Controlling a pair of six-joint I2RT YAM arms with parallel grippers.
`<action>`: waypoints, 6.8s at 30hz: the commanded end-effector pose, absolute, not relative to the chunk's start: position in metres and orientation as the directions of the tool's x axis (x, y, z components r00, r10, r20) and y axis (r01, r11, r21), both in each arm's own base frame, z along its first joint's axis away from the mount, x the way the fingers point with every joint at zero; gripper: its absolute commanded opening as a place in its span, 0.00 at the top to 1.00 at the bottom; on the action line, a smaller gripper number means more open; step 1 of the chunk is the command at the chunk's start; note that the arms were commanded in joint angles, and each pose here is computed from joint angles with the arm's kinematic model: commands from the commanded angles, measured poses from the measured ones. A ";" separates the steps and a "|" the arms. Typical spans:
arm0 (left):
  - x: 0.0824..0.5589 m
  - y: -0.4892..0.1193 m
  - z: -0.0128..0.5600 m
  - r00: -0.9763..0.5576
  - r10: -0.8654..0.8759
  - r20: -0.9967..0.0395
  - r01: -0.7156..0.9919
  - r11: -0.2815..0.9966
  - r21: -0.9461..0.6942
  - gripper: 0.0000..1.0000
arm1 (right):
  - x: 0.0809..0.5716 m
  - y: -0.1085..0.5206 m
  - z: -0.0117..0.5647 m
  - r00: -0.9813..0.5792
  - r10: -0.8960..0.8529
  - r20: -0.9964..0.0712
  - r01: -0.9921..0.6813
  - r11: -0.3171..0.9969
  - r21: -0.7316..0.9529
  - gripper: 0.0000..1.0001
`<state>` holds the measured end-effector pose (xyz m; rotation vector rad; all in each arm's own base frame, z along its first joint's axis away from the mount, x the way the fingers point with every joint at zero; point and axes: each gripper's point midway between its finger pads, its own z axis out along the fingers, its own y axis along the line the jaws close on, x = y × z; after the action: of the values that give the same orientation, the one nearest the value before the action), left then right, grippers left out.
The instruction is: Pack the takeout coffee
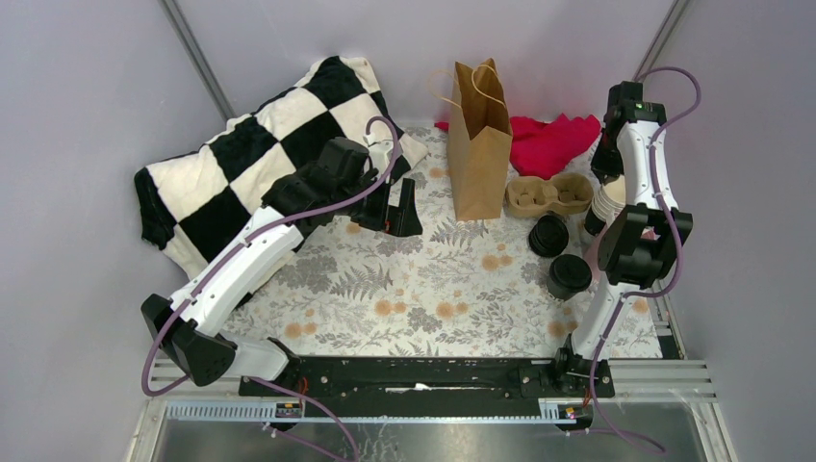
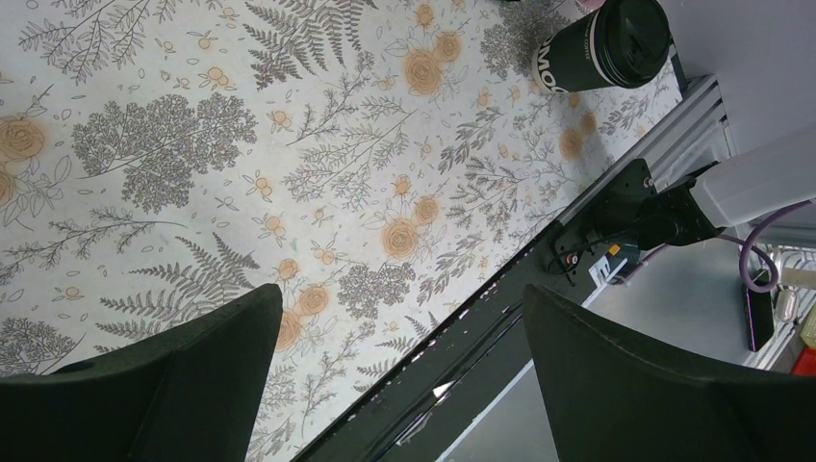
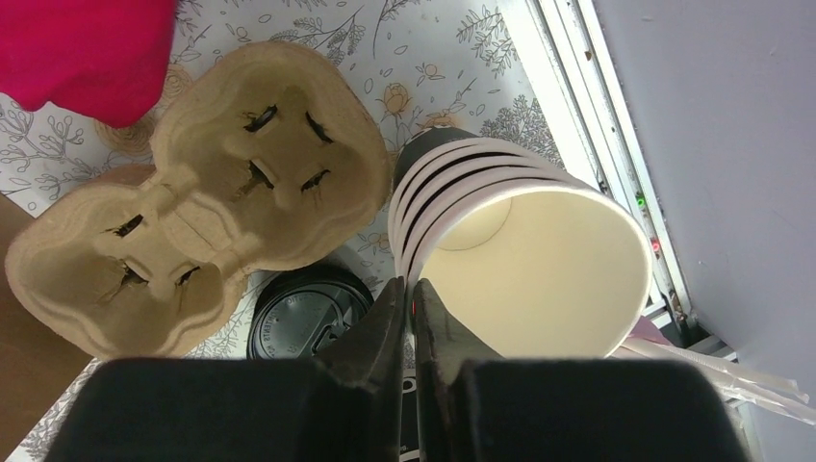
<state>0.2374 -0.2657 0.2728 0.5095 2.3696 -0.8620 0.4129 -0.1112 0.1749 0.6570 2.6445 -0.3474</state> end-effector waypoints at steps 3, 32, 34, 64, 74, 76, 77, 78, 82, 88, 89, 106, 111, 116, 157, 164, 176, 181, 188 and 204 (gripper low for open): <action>0.243 -0.265 0.302 -0.716 0.123 -0.687 0.552 0.703 -0.449 0.01 | 0.402 -0.116 0.210 -0.779 0.381 -0.498 0.512 0.845 -0.155 0.94; 0.248 -0.265 0.299 -0.735 0.120 -0.668 0.525 0.724 -0.447 0.01 | 0.381 -0.108 0.297 -0.700 0.293 -0.651 0.562 0.788 -0.250 1.00; 0.246 -0.265 0.299 -0.741 0.112 -0.662 0.519 0.722 -0.458 0.01 | 0.377 -0.106 0.305 -0.690 0.296 -0.661 0.564 0.791 -0.235 1.00; 0.187 -0.219 0.345 -0.755 -0.219 -0.618 0.359 0.650 -0.670 0.01 | 0.205 0.244 0.163 -0.800 -0.362 -0.478 -0.359 0.928 -0.102 1.00; 0.167 -0.211 0.356 -0.759 -0.284 -0.585 0.334 0.602 -0.725 0.01 | 0.186 0.224 0.121 -0.815 -0.392 -0.426 -0.323 0.919 -0.228 1.00; 0.165 -0.209 0.357 -0.761 -0.283 -0.584 0.332 0.603 -0.725 0.01 | 0.182 0.222 0.115 -0.817 -0.390 -0.425 -0.324 0.920 -0.221 0.99; 0.164 -0.209 0.356 -0.762 -0.281 -0.583 0.331 0.605 -0.724 0.01 | 0.180 0.223 0.114 -0.819 -0.385 -0.425 -0.327 0.923 -0.204 0.96; 0.163 -0.208 0.356 -0.763 -0.278 -0.583 0.331 0.607 -0.723 0.01 | 0.178 0.224 0.114 -0.820 -0.376 -0.432 -0.326 0.927 -0.187 0.91; 0.162 -0.208 0.353 -0.768 -0.267 -0.582 0.331 0.613 -0.718 0.01 | 0.179 0.220 0.133 -0.815 -0.341 -0.469 -0.295 0.940 -0.171 0.66; 0.166 -0.214 0.346 -0.784 -0.234 -0.575 0.335 0.619 -0.710 0.01 | 0.197 0.212 0.226 -0.748 -0.254 -0.613 -0.214 0.967 -0.140 0.38; 0.167 -0.215 0.345 -0.787 -0.231 -0.573 0.334 0.621 -0.709 0.01 | 0.203 0.204 0.237 -0.731 -0.244 -0.637 -0.193 0.970 -0.150 0.36; 0.183 -0.247 0.331 -0.858 -0.165 -0.486 0.314 0.580 -0.752 0.01 | 0.335 0.046 0.143 -0.854 0.243 -0.460 0.240 0.969 0.067 0.47; 0.202 -0.248 0.329 -0.843 -0.085 -0.531 0.354 0.655 -0.668 0.01 | 0.358 0.031 0.115 -0.864 0.314 -0.393 0.289 0.949 0.125 0.53; 0.214 -0.253 0.327 -0.837 -0.052 -0.545 0.374 0.672 -0.639 0.01 | 0.371 0.023 0.096 -0.878 0.315 -0.362 0.294 0.949 0.113 0.59; 0.218 -0.265 0.339 -0.852 -0.098 -0.514 0.347 0.629 -0.696 0.01 | 0.343 0.047 0.208 -0.821 0.259 -0.508 0.125 0.951 0.283 1.00; 0.213 -0.294 0.364 -0.893 -0.209 -0.398 0.293 0.402 -0.868 0.01 | 0.297 0.159 0.301 -0.836 0.449 -0.316 -0.046 0.517 0.855 1.00; 0.193 -0.338 0.370 -0.845 -0.242 -0.476 0.377 0.360 -0.853 0.01 | 0.235 0.243 0.383 -0.925 0.367 -0.098 -0.059 0.117 0.991 1.00; 0.185 -0.341 0.366 -0.844 -0.250 -0.474 0.374 0.359 -0.855 0.01 | 0.224 0.249 0.391 -0.949 0.306 -0.080 -0.064 0.061 0.996 1.00; 0.181 -0.337 0.370 -0.845 -0.279 -0.456 0.362 0.328 -0.872 0.01 | 0.212 0.251 0.392 -0.970 0.234 -0.063 -0.055 0.040 0.998 1.00; 0.177 -0.333 0.381 -0.850 -0.289 -0.440 0.359 0.294 -0.886 0.01 | 0.197 0.250 0.403 -0.981 0.190 -0.041 -0.049 -0.039 0.998 1.00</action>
<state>0.1744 -0.3285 0.3643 0.0388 2.0861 -1.5609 0.2145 0.2499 0.3790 0.2848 2.1220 2.0914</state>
